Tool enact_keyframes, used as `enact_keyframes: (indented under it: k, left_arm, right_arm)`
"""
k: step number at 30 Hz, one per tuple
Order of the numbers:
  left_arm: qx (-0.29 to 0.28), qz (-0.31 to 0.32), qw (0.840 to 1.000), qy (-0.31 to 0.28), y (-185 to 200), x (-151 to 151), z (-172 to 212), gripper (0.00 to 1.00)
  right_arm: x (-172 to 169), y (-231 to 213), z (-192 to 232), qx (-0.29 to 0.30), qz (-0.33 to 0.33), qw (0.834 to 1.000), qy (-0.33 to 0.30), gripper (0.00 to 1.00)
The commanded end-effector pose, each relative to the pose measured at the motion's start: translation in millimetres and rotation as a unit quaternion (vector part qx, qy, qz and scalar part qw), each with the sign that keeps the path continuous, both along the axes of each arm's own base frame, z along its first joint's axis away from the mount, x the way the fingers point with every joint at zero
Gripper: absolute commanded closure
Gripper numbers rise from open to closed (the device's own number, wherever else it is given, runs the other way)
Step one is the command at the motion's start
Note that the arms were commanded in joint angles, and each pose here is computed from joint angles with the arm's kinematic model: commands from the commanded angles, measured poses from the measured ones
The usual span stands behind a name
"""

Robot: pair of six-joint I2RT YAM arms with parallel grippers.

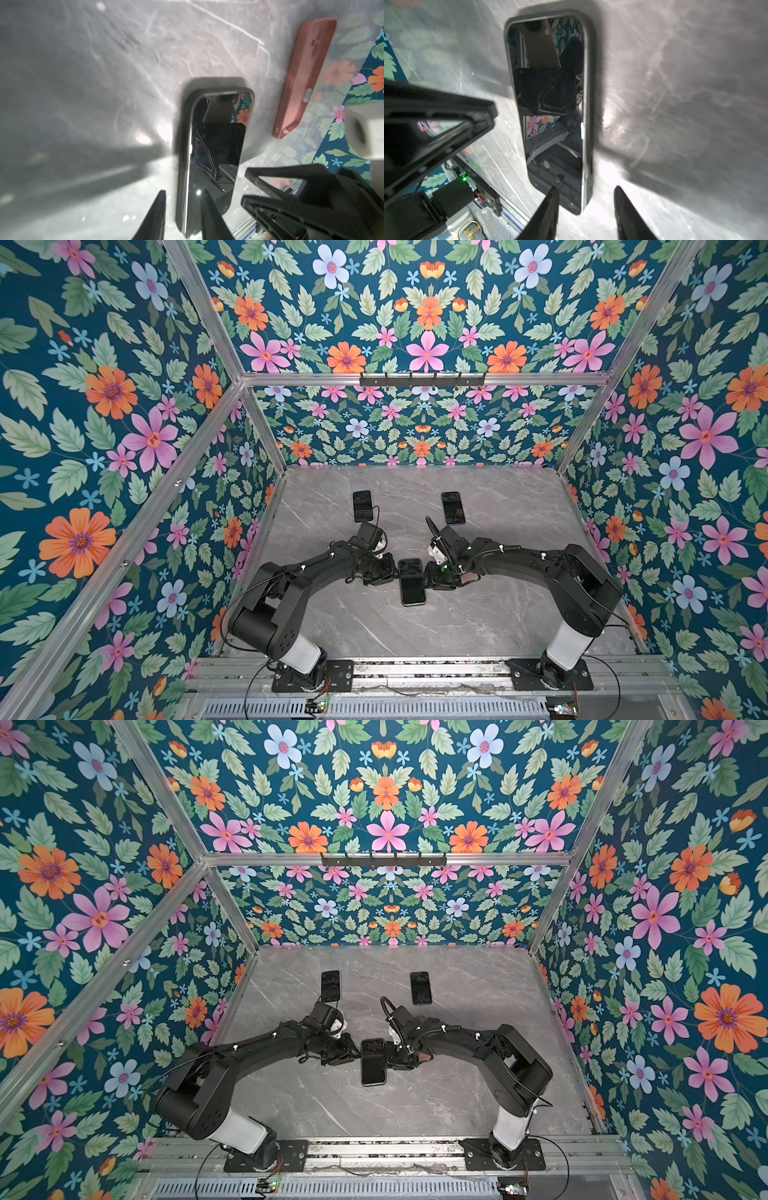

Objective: Put the phone into the phone case

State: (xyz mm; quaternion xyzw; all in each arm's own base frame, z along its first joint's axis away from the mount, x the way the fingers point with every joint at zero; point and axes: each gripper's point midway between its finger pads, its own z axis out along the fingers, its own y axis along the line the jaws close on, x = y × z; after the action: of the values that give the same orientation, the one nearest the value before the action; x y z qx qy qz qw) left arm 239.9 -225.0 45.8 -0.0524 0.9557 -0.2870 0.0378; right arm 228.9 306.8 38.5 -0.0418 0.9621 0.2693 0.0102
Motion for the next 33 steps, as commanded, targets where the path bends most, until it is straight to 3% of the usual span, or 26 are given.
enact_keyframes:
  k: [1,9,19,33]
  left_arm:
    - [0.031,0.029,0.999,0.029,9.4,-17.0,-4.5,0.7]
    - [0.035,0.019,0.998,0.051,-8.9,-50.5,-3.9,0.7]
    - [0.049,-0.009,0.996,0.074,-25.9,-70.9,-15.5,0.73]
    - [0.081,-0.022,0.994,0.075,-23.7,-67.9,-20.8,0.81]
  right_arm:
    - [3.1,2.2,-1.7,0.002,-0.026,1.0,0.003,0.54]
    - [-2.3,-0.5,-2.9,0.0,-0.03,1.0,0.006,0.51]
    - [-7.4,-1.9,-3.4,0.01,-0.027,1.0,0.003,0.51]
    - [-8.9,5.6,-6.3,0.023,-0.016,1.0,0.008,0.51]
